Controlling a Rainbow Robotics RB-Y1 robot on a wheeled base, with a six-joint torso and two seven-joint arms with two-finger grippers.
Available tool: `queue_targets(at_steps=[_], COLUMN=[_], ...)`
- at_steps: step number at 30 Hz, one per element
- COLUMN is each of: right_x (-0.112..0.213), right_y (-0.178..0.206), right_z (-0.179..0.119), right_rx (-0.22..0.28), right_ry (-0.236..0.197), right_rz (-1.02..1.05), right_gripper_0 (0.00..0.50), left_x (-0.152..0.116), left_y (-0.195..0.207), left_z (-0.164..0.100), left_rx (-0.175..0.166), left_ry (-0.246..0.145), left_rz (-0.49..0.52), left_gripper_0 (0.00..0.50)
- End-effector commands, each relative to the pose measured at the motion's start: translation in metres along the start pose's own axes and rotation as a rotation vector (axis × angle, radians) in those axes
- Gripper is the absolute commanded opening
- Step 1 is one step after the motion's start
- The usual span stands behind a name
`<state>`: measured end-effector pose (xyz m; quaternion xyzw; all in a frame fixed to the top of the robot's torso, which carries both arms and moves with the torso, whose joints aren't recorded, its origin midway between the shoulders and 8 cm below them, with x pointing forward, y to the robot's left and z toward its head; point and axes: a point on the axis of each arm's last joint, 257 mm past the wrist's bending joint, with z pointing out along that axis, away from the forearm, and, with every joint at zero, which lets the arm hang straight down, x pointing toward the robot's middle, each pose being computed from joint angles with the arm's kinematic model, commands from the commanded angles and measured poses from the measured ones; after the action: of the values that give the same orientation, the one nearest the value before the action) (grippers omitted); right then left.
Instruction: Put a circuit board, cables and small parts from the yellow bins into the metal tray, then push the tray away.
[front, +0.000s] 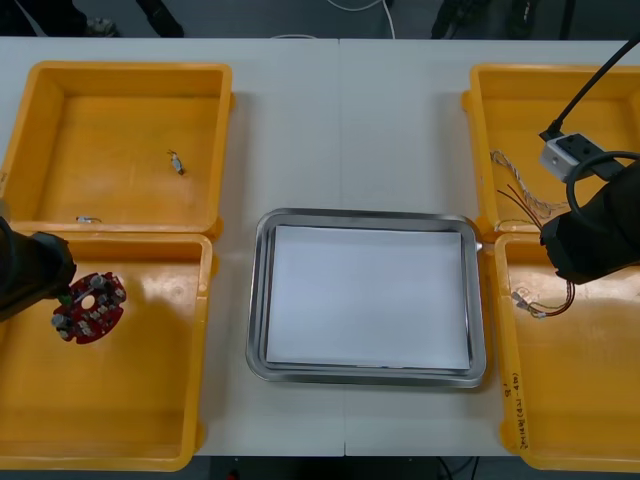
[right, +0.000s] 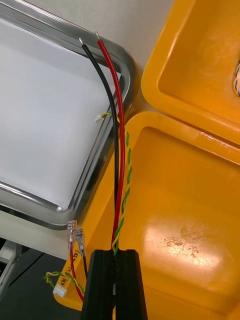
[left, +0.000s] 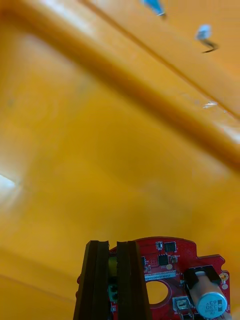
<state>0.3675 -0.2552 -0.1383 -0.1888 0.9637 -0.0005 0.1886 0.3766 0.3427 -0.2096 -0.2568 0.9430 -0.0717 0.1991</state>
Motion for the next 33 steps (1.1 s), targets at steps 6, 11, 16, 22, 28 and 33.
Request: queue_targets(at_steps=[6,11,16,22,28,33], right_x=[-0.005,-0.005,-0.004,-0.004,-0.004,-0.004], right_y=[0.006,0.006,0.007,0.007,0.008,0.008], right_z=[-0.004,-0.004,-0.004,-0.004,-0.004,-0.004], right_rx=[0.009,0.008,0.005,0.003,0.001,0.0], right_ry=[-0.022,-0.02,-0.02,-0.018,-0.019,-0.018], right_rz=[-0.062,-0.065,-0.063,-0.065,-0.065,-0.065], right_gripper_0=[0.0,0.0,0.0,0.0,0.0,0.0], left_x=[-0.026,-0.022,-0.017,-0.01,-0.002,0.006], left_y=[-0.05,-0.075,-0.097,-0.128,-0.163,-0.189], left_z=[-0.038,-0.038,-0.037,-0.035,-0.031,-0.026], left_rx=[-0.016,-0.018,-0.026,-0.006,0.025,0.037], left_ry=[-0.077,-0.073,-0.063,-0.052,-0.033,-0.03], left_rz=[0.32,0.395,0.464,0.513,0.533,0.552], left_gripper_0=[0.002,0.002,0.001,0.0,0.0,0.0])
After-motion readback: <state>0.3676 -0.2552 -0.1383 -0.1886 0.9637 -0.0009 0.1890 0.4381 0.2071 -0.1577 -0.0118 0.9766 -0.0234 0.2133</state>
